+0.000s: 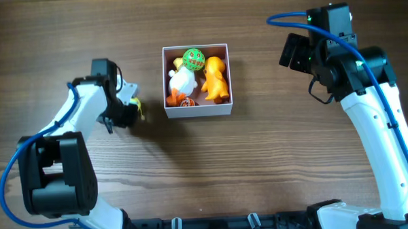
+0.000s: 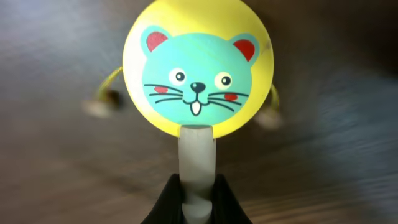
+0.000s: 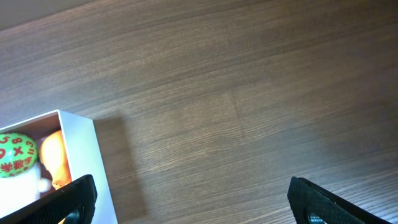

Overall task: Pack container
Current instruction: 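Place the yellow rattle into the box and withdraw the left gripper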

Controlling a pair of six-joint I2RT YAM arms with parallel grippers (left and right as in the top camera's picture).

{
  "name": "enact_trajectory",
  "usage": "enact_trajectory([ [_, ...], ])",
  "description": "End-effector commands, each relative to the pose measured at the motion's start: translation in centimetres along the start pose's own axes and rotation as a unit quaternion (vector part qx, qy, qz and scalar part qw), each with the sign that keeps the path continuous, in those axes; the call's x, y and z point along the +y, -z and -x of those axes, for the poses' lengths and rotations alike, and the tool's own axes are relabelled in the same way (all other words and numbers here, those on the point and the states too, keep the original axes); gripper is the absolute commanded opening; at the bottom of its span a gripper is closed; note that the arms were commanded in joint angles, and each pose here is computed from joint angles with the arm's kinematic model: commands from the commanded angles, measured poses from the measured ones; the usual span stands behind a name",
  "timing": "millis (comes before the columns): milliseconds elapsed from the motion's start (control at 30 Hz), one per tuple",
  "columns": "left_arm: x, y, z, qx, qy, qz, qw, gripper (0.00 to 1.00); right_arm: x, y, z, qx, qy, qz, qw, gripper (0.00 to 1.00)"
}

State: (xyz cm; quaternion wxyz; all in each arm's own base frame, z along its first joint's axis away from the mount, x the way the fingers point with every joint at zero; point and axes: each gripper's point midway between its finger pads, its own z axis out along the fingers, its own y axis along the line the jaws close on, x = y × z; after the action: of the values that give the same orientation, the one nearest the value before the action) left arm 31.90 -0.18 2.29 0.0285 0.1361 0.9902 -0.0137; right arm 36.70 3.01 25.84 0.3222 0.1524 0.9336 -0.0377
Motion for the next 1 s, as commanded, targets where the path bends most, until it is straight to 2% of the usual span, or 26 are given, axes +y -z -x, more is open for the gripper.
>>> enact_trajectory([
  [0,-0.8,6.7,4.8,-0.092,0.021,0.006,0.996,0.04,-0.2,0.3,0.3,-0.008,0.002,-0.005,1.000,1.00],
  [100,-3.6,11.7,8.1,-0.164,0.042,-0.025,0.985,0.04,-0.2,0.3,0.3,-0.008,0.002,-0.005,1.000,1.00],
  [233,-10.6,17.7,11.6,-0.264,0.001,-0.117,0.957,0.04,-0.2,0.3,0.3,-0.008,0.002,-0.005,1.000,1.00],
  [300,-13.7,19.1,12.7,-0.294,-0.011,-0.139,0.946,0.04,-0.2,0.3,0.3,-0.008,0.002,-0.005,1.000,1.00],
  [333,-16.6,19.4,12.9,-0.302,-0.042,-0.152,0.940,0.06,-0.2,0.3,0.3,-0.008,0.002,-0.005,1.000,1.00],
  [467,-20.0,18.1,12.7,-0.285,-0.074,-0.162,0.942,0.04,-0.2,0.3,0.3,-0.008,0.002,-0.005,1.000,1.00],
  [567,-21.0,16.3,13.0,-0.259,-0.045,-0.175,0.949,0.04,-0.2,0.3,0.3,-0.008,0.002,-0.005,1.000,1.00],
  [767,-20.4,11.9,13.7,-0.218,-0.021,-0.151,0.964,0.04,-0.2,0.3,0.3,-0.008,0.002,-0.005,1.000,1.00],
  [967,-20.4,9.9,13.8,-0.196,-0.010,-0.150,0.969,0.06,-0.2,0.3,0.3,-0.008,0.002,-0.005,1.000,1.00],
])
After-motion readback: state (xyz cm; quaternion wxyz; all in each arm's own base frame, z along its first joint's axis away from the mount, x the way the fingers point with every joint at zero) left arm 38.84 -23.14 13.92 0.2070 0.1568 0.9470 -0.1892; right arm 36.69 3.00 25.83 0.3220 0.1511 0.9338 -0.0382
